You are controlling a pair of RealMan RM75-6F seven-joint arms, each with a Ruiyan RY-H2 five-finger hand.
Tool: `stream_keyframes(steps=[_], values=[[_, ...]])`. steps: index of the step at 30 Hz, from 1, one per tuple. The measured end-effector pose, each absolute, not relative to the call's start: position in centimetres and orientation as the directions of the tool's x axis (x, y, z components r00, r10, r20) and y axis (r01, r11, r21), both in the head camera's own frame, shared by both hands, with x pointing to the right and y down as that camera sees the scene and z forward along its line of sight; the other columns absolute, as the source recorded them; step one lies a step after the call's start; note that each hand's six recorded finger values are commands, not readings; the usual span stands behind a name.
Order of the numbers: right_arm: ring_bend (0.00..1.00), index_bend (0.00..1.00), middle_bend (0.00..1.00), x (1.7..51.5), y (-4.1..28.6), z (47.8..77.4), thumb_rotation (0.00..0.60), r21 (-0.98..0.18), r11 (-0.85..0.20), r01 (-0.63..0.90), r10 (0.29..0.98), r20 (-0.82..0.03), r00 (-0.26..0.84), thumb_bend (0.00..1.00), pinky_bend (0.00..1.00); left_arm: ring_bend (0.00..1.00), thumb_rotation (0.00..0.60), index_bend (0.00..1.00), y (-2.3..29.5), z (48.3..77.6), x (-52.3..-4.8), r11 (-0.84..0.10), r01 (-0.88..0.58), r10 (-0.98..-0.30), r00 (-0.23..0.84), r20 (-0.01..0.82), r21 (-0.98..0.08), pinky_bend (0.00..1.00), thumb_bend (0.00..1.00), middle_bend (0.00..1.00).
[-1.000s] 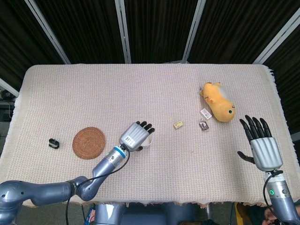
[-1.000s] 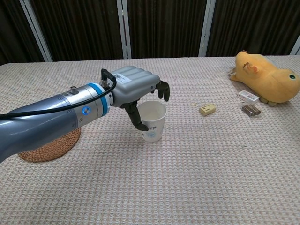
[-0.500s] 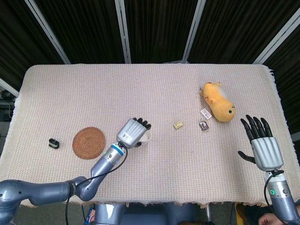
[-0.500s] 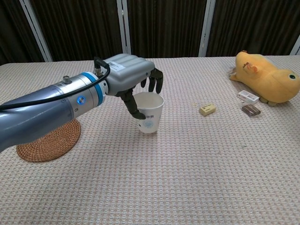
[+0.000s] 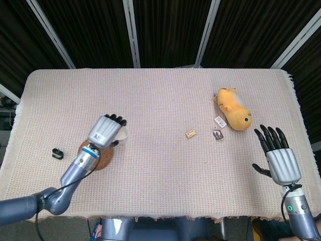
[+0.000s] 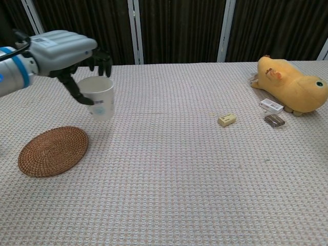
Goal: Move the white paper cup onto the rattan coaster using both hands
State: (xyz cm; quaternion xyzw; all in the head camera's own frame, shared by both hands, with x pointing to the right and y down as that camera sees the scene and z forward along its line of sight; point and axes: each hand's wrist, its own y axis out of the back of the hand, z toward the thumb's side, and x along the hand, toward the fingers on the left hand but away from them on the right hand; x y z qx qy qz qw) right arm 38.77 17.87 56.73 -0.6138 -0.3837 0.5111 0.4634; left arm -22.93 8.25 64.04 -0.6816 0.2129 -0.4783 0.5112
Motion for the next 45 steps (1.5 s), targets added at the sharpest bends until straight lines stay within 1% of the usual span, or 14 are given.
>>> stream_keyframes(steps=[2,7,15,17,19,21,22,23,24,30,33,38,43,45], values=[[0.0,0.0,0.0,38.6,17.9,56.7,0.6,-0.961,-0.276,-0.001,0.944,-0.271,0.187,0.0,0.0,0.37,0.6,0.41,8.9,64.2,-25.3,-0.408,0.216,-0.775,0.431,0.461,-0.887,0.53,0.04,0.41],[0.0,0.0,0.0,38.2,18.1,56.7,0.6,-0.96,-0.279,0.0,0.942,-0.273,0.196,0.0,0.0,0.37,0.6,0.41,10.2,64.5,-28.9,-0.453,0.201,-0.771,0.401,0.495,-0.869,0.53,0.04,0.41],[0.0,0.0,0.0,38.0,18.2,56.6,0.6,-0.96,-0.28,0.001,0.94,-0.274,0.202,0.0,0.0,0.37,0.6,0.4,11.6,65.4,-32.3,-0.489,0.209,-0.762,0.37,0.531,-0.847,0.53,0.03,0.41],[0.0,0.0,0.0,38.0,18.2,56.6,0.6,-0.96,-0.279,0.001,0.941,-0.273,0.2,0.0,0.0,0.35,0.6,0.38,11.8,65.7,-32.6,-0.498,0.205,-0.759,0.368,0.538,-0.843,0.52,0.02,0.38],[0.0,0.0,0.0,38.1,18.2,56.5,0.6,-0.961,-0.278,0.002,0.942,-0.272,0.199,0.0,0.0,0.28,0.6,0.27,12.1,66.0,-32.7,-0.504,0.201,-0.755,0.369,0.542,-0.84,0.46,0.0,0.27],[0.0,0.0,0.0,38.1,18.2,56.5,0.6,-0.961,-0.277,0.002,0.942,-0.271,0.198,0.0,0.0,0.1,0.6,0.07,12.2,66.1,-32.7,-0.505,0.202,-0.752,0.373,0.543,-0.839,0.33,0.0,0.06],[0.0,0.0,0.0,38.2,18.2,56.5,0.6,-0.961,-0.277,0.003,0.942,-0.271,0.197,0.0,0.0,0.05,0.6,0.03,12.3,66.1,-32.7,-0.504,0.203,-0.751,0.377,0.542,-0.84,0.28,0.0,0.03],[0.0,0.0,0.0,38.2,18.2,56.5,0.6,-0.961,-0.277,0.003,0.942,-0.271,0.197,0.0,0.0,0.01,0.6,0.0,12.4,66.1,-32.7,-0.506,0.2,-0.75,0.378,0.543,-0.839,0.22,0.0,0.0],[0.0,0.0,0.0,38.2,18.2,56.4,0.6,-0.961,-0.277,0.003,0.942,-0.271,0.197,0.0,0.0,0.0,0.6,0.0,12.5,66.2,-32.7,-0.512,0.194,-0.748,0.379,0.545,-0.837,0.17,0.0,0.0],[0.0,0.0,0.0,38.3,18.2,56.4,0.6,-0.96,-0.279,0.004,0.942,-0.273,0.195,0.0,0.0,0.0,0.6,0.0,12.9,65.1,-33.2,-0.542,0.124,-0.745,0.387,0.543,-0.831,0.02,0.0,0.0],[0.0,0.0,0.0,38.4,18.2,56.3,0.6,-0.96,-0.279,0.003,0.943,-0.273,0.191,0.0,0.0,0.0,0.6,0.0,13.0,63.8,-33.9,-0.531,0.102,-0.763,0.374,0.527,-0.841,0.0,0.0,0.0],[0.0,0.0,0.0,38.9,18.2,56.3,0.6,-0.959,-0.283,0.002,0.945,-0.279,0.172,0.0,0.0,0.0,0.6,0.0,13.2,60.7,-35.8,-0.448,0.029,-0.844,0.317,0.433,-0.894,0.0,0.0,0.0],[0.0,0.0,0.0,39.3,18.2,56.1,0.6,-0.956,-0.293,0.014,0.945,-0.288,0.156,0.0,0.0,0.0,0.6,0.0,14.9,57.0,-39.1,-0.337,-0.051,-0.928,0.185,0.323,-0.94,0.0,0.0,0.0],[0.0,0.0,0.0,39.4,18.2,56.0,0.6,-0.955,-0.295,0.021,0.945,-0.289,0.154,0.0,0.0,0.0,0.6,0.0,16.1,56.1,-40.2,-0.313,-0.061,-0.944,0.133,0.303,-0.948,0.0,0.0,0.0]])
